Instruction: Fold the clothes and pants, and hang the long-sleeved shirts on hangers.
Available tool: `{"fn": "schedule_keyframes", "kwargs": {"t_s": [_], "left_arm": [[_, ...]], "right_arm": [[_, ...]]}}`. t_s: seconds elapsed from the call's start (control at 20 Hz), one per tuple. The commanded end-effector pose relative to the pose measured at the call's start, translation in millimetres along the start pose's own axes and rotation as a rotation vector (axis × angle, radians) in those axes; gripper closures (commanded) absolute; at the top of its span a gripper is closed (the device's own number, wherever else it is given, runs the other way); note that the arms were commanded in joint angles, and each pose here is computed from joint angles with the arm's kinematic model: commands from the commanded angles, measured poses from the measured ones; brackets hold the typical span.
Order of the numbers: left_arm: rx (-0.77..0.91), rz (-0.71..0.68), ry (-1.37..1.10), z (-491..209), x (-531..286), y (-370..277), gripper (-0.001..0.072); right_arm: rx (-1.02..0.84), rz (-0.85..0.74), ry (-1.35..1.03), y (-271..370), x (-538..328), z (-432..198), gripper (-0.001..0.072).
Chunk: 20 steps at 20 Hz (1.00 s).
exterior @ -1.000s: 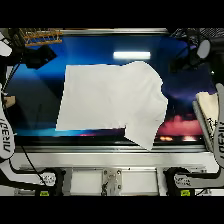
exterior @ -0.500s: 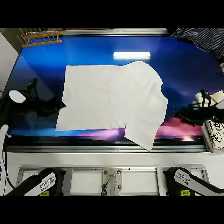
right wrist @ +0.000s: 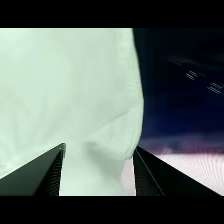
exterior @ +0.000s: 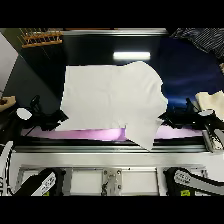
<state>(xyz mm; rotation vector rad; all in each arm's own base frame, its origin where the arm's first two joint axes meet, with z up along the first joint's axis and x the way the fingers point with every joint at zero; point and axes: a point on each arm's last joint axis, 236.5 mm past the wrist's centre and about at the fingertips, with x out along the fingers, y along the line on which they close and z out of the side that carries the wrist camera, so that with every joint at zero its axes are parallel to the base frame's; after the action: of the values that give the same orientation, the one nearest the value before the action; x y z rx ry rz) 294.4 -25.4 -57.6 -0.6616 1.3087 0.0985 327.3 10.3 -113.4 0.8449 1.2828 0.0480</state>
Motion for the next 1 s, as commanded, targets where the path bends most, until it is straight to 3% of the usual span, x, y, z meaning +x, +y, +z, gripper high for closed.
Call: {"fn": "schedule_keyframes", "kwargs": {"t_s": [0.0,0.05,0.1,0.25,0.5,0.7,0.95], "left_arm": [[-0.045,0.007,-0.021,2.9,0.6,3.1,0.0149],[-0.066,0.023,-0.022,2.7,1.0,7.3,0.0149],[-0.104,0.053,-0.019,0.0,3.1,16.0,0.0149],[-0.234,0.169,0.003,-22.1,18.8,54.6,0.0149],[-0.435,0.082,-0.067,-18.2,35.8,61.0,0.015],[-0.44,0.052,-0.143,6.2,32.7,56.3,0.015],[-0.429,0.091,-0.008,2.3,48.8,55.5,0.015]], "right_arm": [[-0.03,-0.018,-0.011,4.9,17.3,-0.4,0.0382],[-0.036,-0.021,-0.017,5.8,18.4,0.4,0.0615],[-0.035,-0.021,-0.017,5.8,18.3,0.6,0.0697],[-0.038,-0.019,-0.019,6.7,16.9,0.8,0.0697],[-0.04,-0.019,-0.022,7.3,16.2,1.4,0.0697],[-0.039,-0.018,-0.022,7.4,16.2,1.2,0.0697],[-0.04,-0.016,-0.015,8.3,15.9,-0.4,0.0697]]}}
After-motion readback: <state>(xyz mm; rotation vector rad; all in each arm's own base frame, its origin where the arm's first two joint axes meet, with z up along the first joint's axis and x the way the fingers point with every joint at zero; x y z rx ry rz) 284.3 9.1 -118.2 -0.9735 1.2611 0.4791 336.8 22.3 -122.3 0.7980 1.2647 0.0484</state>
